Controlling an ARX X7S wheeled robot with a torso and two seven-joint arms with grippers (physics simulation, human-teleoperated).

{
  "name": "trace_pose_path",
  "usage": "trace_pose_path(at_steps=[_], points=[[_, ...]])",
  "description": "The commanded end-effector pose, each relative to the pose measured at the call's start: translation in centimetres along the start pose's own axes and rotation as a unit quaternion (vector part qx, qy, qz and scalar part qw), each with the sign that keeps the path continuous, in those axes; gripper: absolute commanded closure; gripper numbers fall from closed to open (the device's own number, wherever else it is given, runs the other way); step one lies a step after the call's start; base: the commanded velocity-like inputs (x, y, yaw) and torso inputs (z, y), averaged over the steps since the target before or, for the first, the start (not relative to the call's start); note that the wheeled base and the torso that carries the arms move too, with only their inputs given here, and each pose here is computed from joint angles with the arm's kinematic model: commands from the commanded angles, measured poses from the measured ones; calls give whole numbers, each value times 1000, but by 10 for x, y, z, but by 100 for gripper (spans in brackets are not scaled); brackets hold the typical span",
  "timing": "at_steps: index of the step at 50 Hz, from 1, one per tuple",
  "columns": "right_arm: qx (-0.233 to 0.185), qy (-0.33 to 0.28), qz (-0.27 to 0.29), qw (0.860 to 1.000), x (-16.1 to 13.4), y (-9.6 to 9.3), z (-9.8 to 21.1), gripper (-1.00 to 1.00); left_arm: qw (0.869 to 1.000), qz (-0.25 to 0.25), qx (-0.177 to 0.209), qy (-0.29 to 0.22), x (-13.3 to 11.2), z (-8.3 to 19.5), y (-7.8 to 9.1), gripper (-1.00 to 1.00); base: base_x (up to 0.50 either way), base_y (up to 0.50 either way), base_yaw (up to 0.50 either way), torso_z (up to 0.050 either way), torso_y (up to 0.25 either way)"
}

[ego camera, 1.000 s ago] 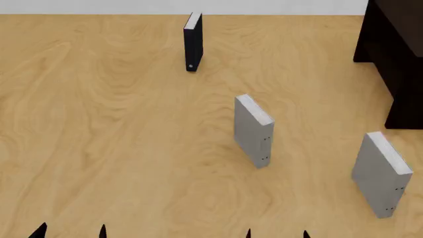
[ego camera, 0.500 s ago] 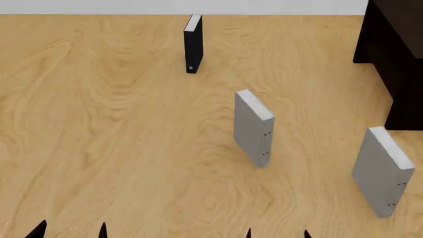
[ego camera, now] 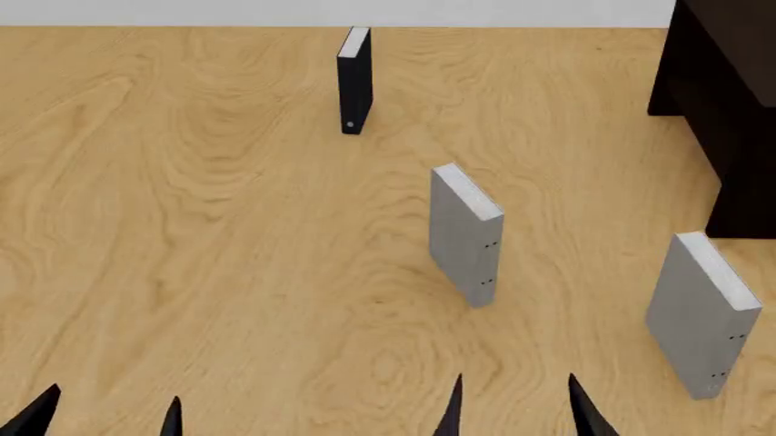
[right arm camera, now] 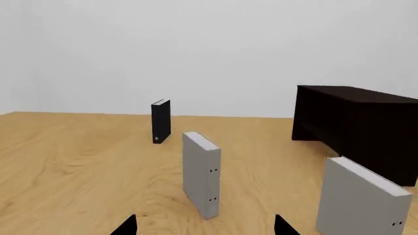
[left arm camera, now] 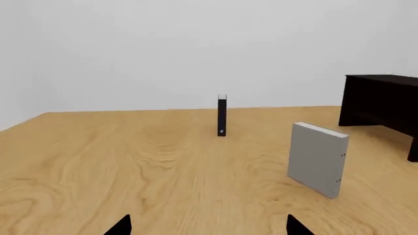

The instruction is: Pick up the book on the right and place it on the cabinet shelf.

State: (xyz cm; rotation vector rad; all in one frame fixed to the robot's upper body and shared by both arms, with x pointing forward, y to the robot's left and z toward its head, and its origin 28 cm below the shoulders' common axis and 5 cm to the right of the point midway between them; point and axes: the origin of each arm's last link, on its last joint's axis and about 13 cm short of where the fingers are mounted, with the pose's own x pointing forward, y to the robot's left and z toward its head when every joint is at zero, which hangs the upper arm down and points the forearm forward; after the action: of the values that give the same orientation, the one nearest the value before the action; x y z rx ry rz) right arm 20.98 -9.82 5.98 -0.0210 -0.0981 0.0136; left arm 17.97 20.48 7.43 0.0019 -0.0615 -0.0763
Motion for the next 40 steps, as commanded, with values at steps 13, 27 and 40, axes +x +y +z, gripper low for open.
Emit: trace_pose_path(at_steps=[13, 27, 40], points=[[-32, -14, -7, 999, 10, -11, 71, -100, 999, 11, -28, 44, -41, 43, 7, -100, 0, 0, 0, 0, 0], [-46, -28, -4, 999, 21, -22, 113, -100, 998, -10, -26, 53, -40, 41, 5, -100, 0, 0, 0, 0, 0], [-56, -33, 15, 998, 26, -31, 139, -100, 999, -10, -21, 44, -39, 38, 7, -100, 0, 0, 0, 0, 0]])
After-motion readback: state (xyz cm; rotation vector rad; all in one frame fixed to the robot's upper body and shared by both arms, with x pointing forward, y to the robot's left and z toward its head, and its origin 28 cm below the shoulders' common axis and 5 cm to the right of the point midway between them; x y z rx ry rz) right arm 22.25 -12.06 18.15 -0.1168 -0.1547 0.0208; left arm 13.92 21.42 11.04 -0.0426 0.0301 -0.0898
